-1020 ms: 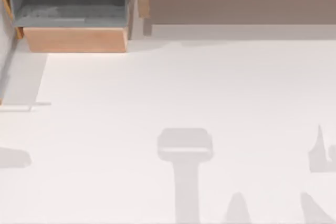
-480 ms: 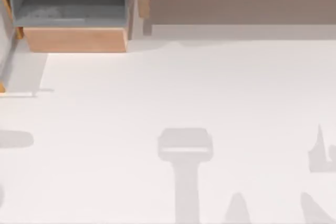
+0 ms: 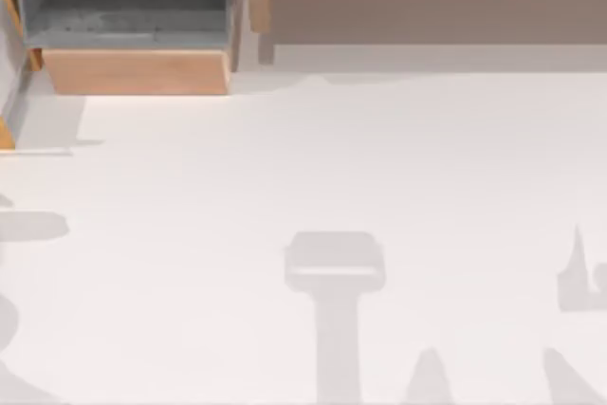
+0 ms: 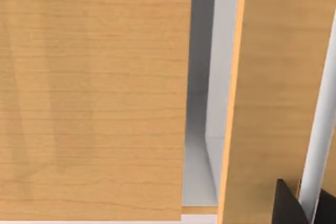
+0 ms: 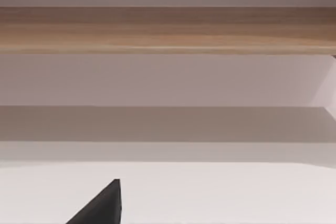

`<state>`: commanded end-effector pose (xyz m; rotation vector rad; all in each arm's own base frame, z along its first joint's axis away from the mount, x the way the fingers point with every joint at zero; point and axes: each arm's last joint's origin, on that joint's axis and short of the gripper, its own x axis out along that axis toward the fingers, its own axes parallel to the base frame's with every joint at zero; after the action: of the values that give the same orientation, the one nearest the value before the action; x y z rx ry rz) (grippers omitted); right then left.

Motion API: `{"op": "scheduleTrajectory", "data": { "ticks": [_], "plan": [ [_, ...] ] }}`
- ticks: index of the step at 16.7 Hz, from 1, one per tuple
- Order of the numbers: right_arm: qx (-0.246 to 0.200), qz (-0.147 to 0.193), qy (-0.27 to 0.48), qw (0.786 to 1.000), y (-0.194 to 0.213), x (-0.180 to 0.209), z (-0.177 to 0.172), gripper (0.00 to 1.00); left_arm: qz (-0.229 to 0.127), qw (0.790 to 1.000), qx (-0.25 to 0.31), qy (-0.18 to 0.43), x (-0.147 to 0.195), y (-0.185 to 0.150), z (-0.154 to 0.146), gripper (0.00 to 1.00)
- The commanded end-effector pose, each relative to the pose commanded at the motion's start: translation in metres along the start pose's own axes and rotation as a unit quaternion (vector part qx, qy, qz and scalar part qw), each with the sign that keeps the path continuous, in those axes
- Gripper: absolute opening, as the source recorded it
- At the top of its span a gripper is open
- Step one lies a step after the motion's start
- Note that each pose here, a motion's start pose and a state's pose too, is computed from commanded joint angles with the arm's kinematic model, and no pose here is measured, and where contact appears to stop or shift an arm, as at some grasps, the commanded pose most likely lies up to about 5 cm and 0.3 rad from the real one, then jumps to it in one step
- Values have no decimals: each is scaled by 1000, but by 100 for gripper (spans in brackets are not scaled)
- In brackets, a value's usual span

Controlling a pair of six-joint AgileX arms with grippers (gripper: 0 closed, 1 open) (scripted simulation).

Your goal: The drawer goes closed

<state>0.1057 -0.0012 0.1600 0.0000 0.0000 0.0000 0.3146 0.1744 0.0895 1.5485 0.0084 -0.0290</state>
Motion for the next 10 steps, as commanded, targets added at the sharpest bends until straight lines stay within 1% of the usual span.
{"op": "scheduleTrajectory", "data": {
  "ticks": [3,8,10],
  "plan": [
    [0,0,0,1000,0,0,0,100,1,1000,1,0,10,1,-1,0],
    [0,0,0,1000,0,0,0,100,2,1000,0,0,53,2,-1,0],
    [0,0,0,1000,0,0,0,100,0,1000,0,0,62,2,0,0]
  ]
}}
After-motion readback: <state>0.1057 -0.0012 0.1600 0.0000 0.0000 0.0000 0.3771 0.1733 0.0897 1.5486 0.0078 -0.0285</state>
